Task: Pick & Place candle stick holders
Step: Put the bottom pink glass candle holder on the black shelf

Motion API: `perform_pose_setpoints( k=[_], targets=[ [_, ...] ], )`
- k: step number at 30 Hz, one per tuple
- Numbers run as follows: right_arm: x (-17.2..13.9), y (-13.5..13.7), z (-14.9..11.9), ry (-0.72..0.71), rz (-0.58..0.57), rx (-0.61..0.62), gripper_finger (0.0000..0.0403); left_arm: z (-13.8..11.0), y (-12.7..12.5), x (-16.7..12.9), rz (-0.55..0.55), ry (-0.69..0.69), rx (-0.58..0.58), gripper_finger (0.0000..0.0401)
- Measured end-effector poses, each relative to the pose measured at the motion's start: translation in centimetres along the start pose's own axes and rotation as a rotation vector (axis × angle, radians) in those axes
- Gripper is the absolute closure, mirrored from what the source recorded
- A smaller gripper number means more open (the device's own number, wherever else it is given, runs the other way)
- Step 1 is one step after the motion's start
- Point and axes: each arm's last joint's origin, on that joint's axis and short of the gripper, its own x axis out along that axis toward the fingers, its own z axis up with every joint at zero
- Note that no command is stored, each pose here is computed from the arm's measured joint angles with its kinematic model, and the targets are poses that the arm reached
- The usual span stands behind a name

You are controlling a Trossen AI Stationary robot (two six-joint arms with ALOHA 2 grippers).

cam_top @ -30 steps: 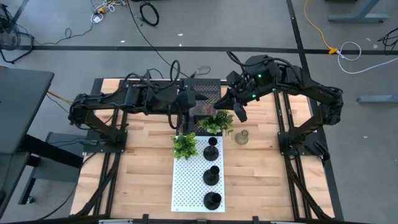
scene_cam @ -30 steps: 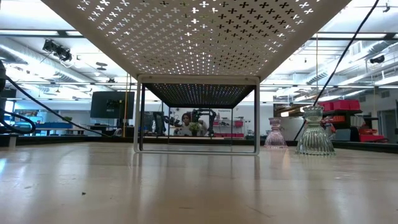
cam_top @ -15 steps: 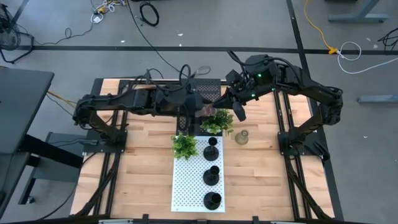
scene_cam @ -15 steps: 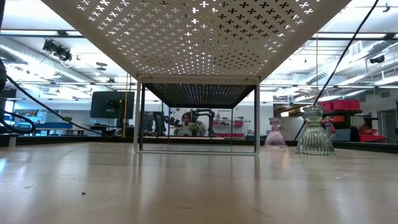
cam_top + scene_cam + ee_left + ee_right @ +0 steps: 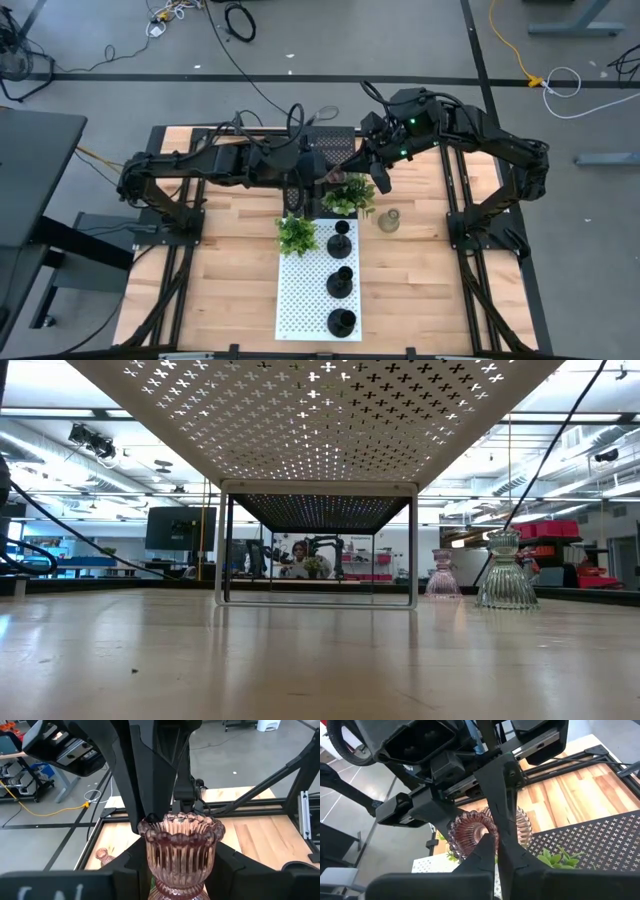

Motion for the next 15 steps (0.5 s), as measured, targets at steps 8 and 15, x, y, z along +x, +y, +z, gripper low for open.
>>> perform_pose_setpoints(
  k=[8,15],
  targets=[
    [-0.53,0.26,-0.01,0.0,0.031,-0.009,0.04,-0.47,0.19,-0.14,0.051,0.049,0.0,0.0268],
    [-0.86,0.14,0.1,-0.013,0.026,-0.026,0.0401,-0.57,0.85,-0.85,0.108,0.076,-0.014,0.0268]
  ],
)
